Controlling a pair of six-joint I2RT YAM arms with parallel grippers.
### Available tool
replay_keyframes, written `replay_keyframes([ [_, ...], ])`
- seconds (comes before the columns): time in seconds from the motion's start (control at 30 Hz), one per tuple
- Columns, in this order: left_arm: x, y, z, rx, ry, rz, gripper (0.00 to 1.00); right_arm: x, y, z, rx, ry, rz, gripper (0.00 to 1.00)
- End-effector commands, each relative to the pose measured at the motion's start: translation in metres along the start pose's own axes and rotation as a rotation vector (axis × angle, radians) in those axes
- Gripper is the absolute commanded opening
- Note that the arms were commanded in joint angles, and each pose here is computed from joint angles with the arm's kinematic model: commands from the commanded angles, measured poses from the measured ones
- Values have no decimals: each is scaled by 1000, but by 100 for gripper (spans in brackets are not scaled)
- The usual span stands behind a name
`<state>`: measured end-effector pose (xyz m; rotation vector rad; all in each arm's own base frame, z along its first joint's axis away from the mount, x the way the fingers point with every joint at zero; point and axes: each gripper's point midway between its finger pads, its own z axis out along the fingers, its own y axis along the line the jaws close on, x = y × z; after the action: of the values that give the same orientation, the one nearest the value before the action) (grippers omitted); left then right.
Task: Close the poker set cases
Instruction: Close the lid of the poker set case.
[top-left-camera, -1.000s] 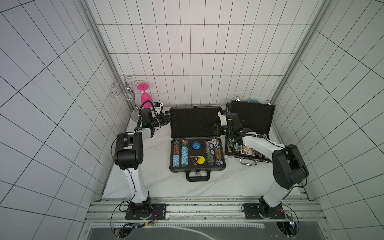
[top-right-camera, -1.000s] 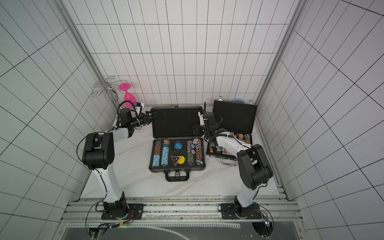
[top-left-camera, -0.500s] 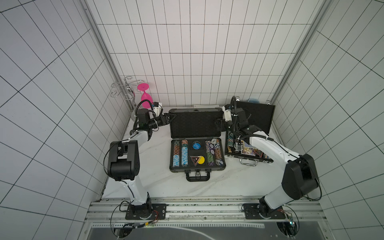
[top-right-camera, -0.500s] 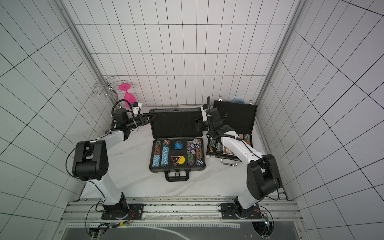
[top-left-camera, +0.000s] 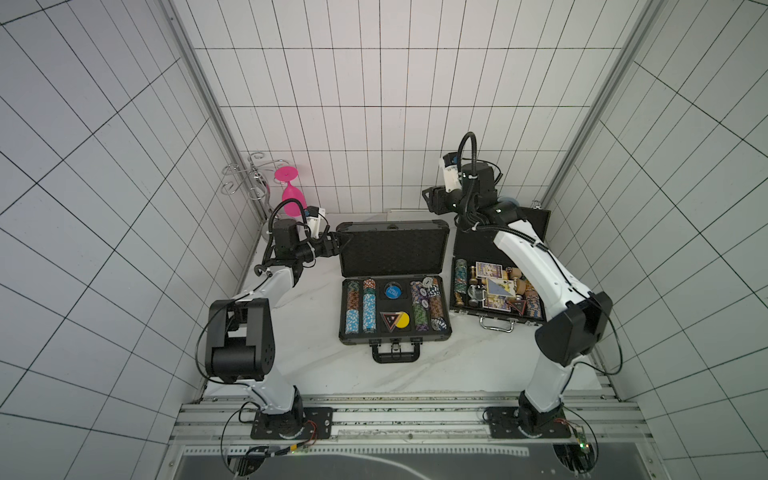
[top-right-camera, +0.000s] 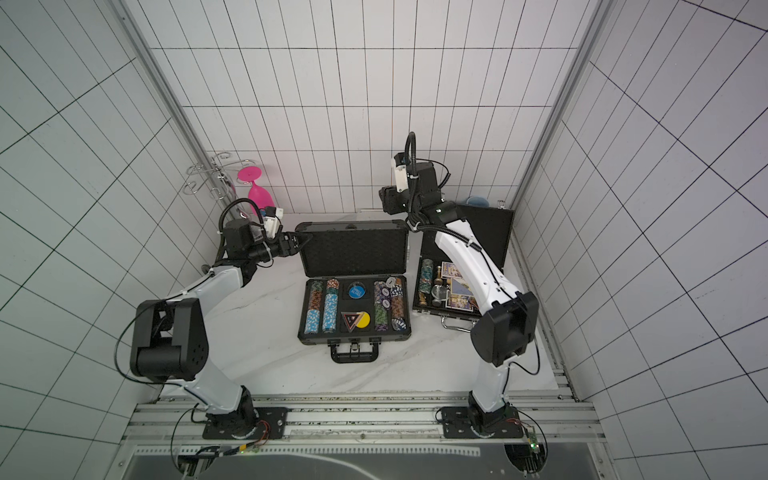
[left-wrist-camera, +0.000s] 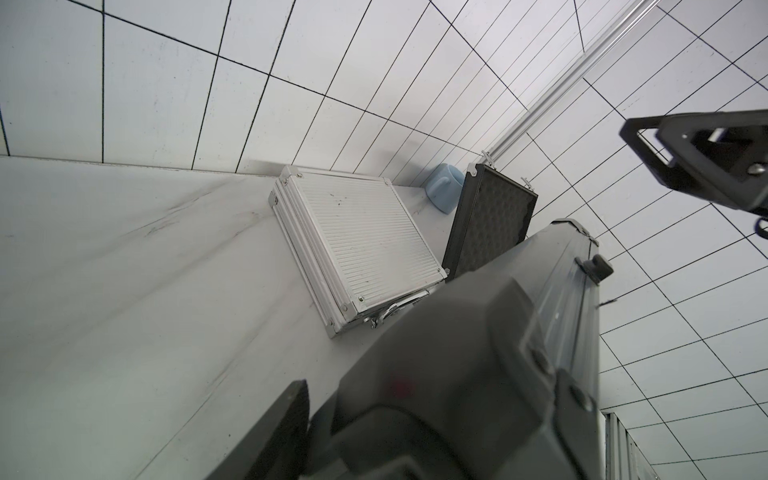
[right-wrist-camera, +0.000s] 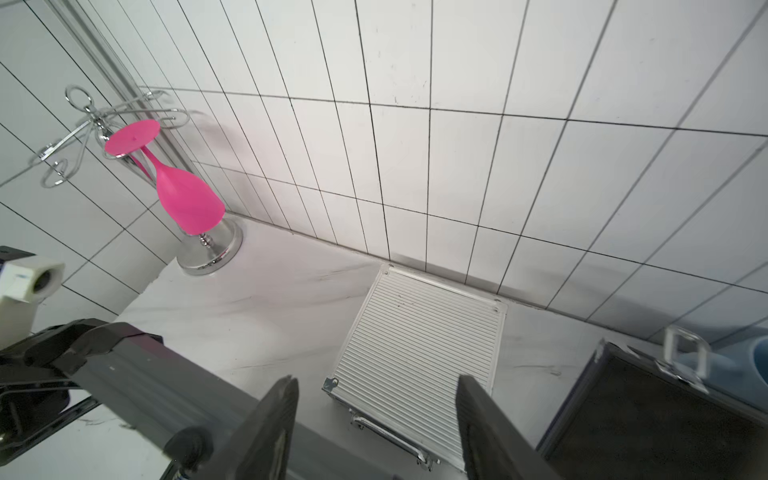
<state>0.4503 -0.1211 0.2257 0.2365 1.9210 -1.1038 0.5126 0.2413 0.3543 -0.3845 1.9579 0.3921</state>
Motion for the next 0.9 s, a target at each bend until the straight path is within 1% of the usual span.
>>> replay_keyframes([
  [0.0,25,-42,3,132,100,-40,69,20,-3,15,-40,126,-49,62],
  [0.1,27,-42,1,120,99,-46,69,27,-2,24,-78,143,-43,61],
  [0.23,33,-39,-2,91,106,-49,69,48,10,25,-152,208,-19,58],
  [0.3,33,-35,-4,56,104,-52,69,60,16,22,-172,236,-8,57],
  [0.33,31,-30,-6,19,97,-60,70,66,20,19,-178,242,-5,57],
  [0.4,27,-28,-12,-8,80,-70,70,73,24,12,-182,238,9,57],
  [0.47,18,-21,-22,-74,47,-100,71,78,27,3,-192,231,35,57],
  [0.57,6,-33,-40,-62,-18,-124,72,79,27,-4,-181,213,74,57],
  [0.7,-9,-67,-62,25,-113,-126,72,86,32,-11,-181,211,104,57],
  [0.87,-34,-94,-77,53,-178,-108,73,109,45,-13,-197,252,101,56],
])
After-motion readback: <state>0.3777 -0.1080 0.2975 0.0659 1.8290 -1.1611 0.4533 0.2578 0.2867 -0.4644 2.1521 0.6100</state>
